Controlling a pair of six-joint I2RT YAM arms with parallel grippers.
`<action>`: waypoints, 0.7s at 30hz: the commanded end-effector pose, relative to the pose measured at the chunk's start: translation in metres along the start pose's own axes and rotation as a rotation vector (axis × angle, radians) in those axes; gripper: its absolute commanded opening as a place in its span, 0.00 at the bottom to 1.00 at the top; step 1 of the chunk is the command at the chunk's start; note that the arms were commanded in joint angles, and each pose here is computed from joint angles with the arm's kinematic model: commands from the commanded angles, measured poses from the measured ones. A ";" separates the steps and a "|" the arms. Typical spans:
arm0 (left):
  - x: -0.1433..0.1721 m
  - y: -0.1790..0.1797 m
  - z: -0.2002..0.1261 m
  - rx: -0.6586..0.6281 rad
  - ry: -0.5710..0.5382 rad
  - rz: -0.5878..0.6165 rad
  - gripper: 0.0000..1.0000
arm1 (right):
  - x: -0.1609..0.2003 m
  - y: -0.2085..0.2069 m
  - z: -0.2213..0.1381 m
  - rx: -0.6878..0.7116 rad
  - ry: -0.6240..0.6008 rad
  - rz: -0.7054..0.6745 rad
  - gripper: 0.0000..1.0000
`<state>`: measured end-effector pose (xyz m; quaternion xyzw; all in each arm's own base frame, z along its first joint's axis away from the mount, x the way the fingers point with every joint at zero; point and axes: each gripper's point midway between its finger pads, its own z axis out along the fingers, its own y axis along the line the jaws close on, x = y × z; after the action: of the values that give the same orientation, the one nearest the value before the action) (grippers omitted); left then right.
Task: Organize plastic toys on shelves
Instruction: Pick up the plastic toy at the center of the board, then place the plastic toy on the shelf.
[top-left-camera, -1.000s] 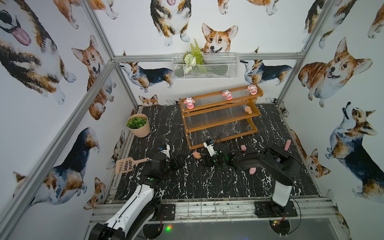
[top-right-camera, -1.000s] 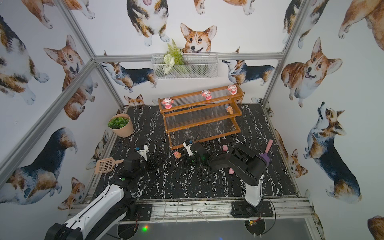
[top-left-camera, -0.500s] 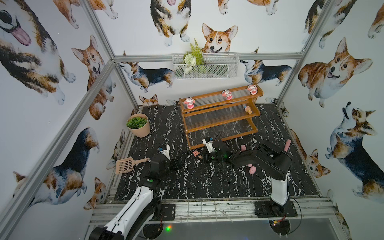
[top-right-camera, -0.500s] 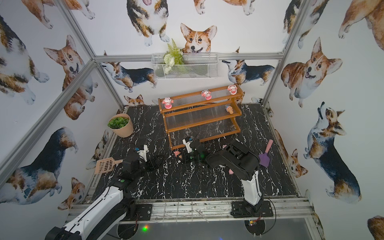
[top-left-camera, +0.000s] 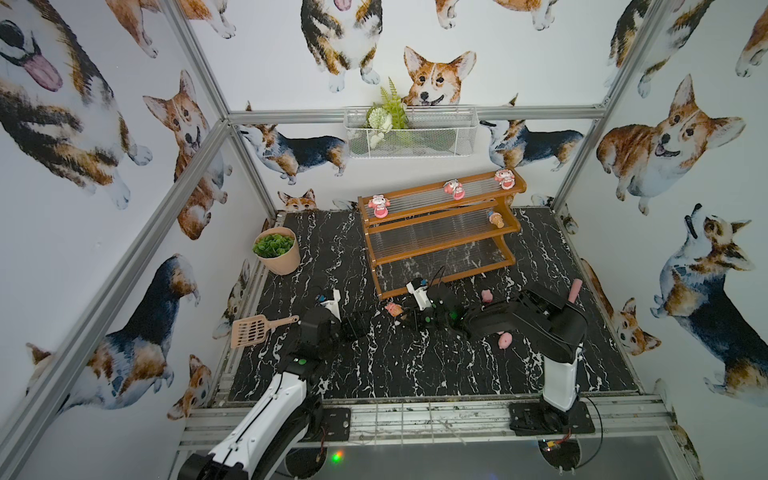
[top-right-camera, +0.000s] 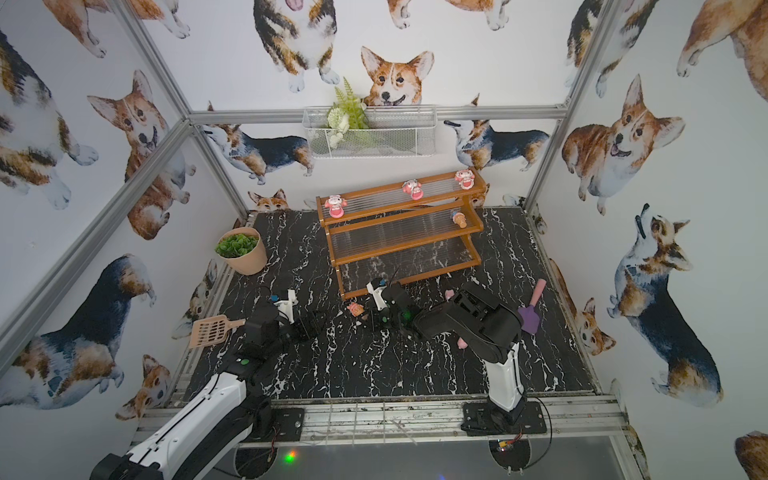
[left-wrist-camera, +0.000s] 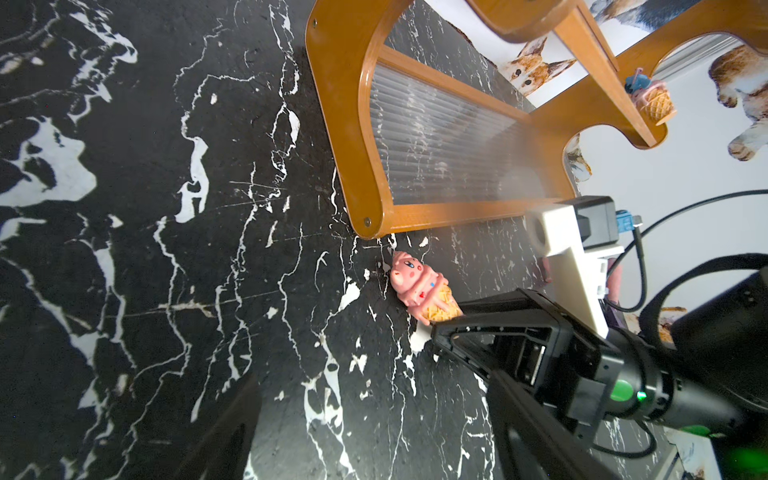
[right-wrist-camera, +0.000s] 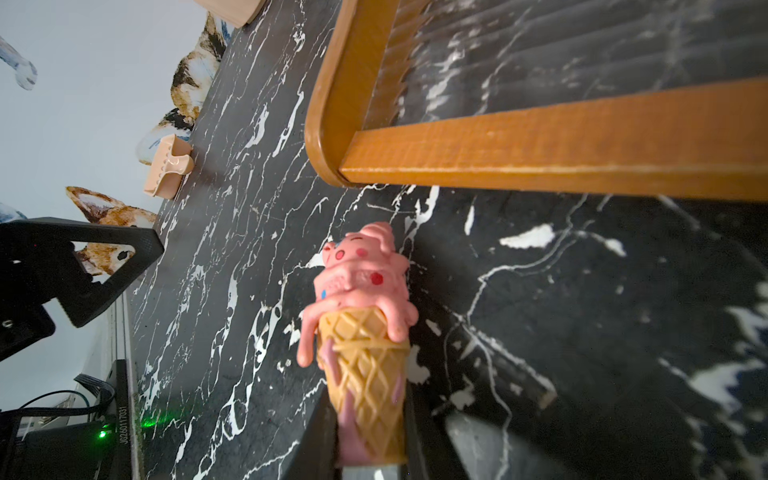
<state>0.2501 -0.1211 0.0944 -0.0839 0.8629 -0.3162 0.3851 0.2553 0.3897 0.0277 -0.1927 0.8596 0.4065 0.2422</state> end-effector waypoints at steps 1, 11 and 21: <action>-0.005 -0.006 -0.001 0.024 -0.018 0.006 0.88 | 0.000 0.003 -0.009 0.023 0.000 -0.096 0.15; -0.005 -0.014 -0.003 0.070 -0.027 0.014 0.88 | -0.007 0.006 -0.075 0.196 -0.153 -0.481 0.14; 0.009 -0.053 -0.002 0.267 0.014 0.035 0.88 | -0.071 -0.014 -0.208 0.428 -0.449 -0.575 0.16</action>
<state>0.2396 -0.1456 0.1013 -0.0486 0.8436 -0.3759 0.3803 0.2481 0.2628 0.1589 -0.2992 0.7591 0.2190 0.5351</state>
